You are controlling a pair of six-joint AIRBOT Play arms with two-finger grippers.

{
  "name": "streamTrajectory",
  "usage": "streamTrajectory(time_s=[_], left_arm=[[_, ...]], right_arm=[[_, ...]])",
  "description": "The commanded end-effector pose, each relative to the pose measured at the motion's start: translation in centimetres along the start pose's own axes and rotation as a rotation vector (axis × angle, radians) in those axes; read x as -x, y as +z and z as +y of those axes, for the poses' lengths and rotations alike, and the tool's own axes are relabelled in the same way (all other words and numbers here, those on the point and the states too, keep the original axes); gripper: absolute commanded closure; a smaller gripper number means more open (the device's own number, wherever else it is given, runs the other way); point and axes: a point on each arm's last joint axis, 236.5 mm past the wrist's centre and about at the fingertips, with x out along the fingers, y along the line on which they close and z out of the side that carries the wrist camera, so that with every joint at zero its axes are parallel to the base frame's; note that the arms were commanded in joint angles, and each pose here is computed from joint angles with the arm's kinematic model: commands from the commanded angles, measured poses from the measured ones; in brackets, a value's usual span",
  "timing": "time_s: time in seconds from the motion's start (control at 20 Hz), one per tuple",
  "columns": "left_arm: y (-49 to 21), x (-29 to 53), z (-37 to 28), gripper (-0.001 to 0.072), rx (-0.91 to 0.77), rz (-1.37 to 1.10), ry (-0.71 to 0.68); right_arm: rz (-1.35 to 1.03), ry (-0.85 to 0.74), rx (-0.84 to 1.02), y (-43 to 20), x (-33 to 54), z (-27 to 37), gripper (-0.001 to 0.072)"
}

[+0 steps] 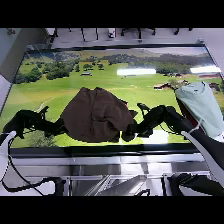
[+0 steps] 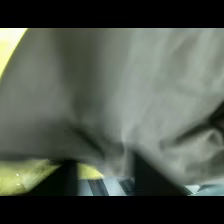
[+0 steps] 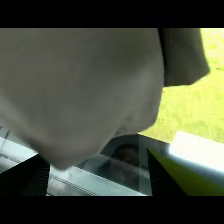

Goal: Fold the shirts.

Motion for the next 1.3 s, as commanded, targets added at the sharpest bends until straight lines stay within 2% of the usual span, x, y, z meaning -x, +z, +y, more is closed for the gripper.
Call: streamTrajectory(time_s=[0.0,0.05,0.1,0.15,0.3,0.4,0.5,0.6,0.7,0.8,0.95,1.1,1.25], left_arm=[[2.1,-0.3,-1.9,0.0691,-0.056,-0.023,0.000],[2.7,0.0,-2.5,0.0691,-0.075,-0.039,0.002],[3.2,0.4,-3.1,0.0692,-0.091,-0.052,0.001],[3.5,1.0,-3.5,0.0692,-0.097,-0.064,-0.002],[4.7,4.3,-5.4,0.0692,-0.145,-0.174,-0.008],[5.7,9.5,-7.5,0.0692,-0.197,-0.324,-0.020],[6.1,17.6,-10.7,0.0692,-0.280,-0.542,-0.030],[4.8,28.5,-14.8,0.0692,-0.355,-0.841,-0.046],[0.4,40.3,-19.3,0.0692,-0.439,-1.179,-0.067],[-6.8,50.2,-23.2,0.0692,-0.519,-1.492,-0.096],[-17.8,59.1,-27.2,0.0692,-0.637,-1.844,-0.122],[-21.0,60.1,-28.0,0.0692,-0.674,-1.886,-0.094],[-16.5,55.7,-27.0,0.0692,-0.651,-1.647,-0.067]], right_arm=[[0.061,0.039,-0.035,0.2,-3.0,-0.1,0.0121],[0.034,0.040,-0.029,0.8,-3.0,-0.1,0.0359],[-0.004,0.047,0.005,1.8,-2.8,0.1,0.0642],[-0.036,0.052,0.021,2.7,-2.5,0.5,0.0686],[-0.129,0.073,0.086,5.7,0.0,2.6,0.0688],[-0.209,0.100,0.141,7.6,4.1,4.9,0.0689],[-0.324,0.142,0.216,8.7,11.5,7.7,0.0689],[-0.553,0.194,0.317,8.9,22.5,11.4,0.0689],[-0.870,0.241,0.426,6.5,35.4,15.1,0.0689],[-1.169,0.262,0.518,1.4,46.5,17.6,0.0689],[-1.439,0.232,0.652,-6.8,55.3,19.6,0.0688],[-1.491,0.176,0.673,-9.1,56.6,19.2,0.0689],[-1.301,0.068,0.628,-5.9,52.2,16.6,0.0688]])
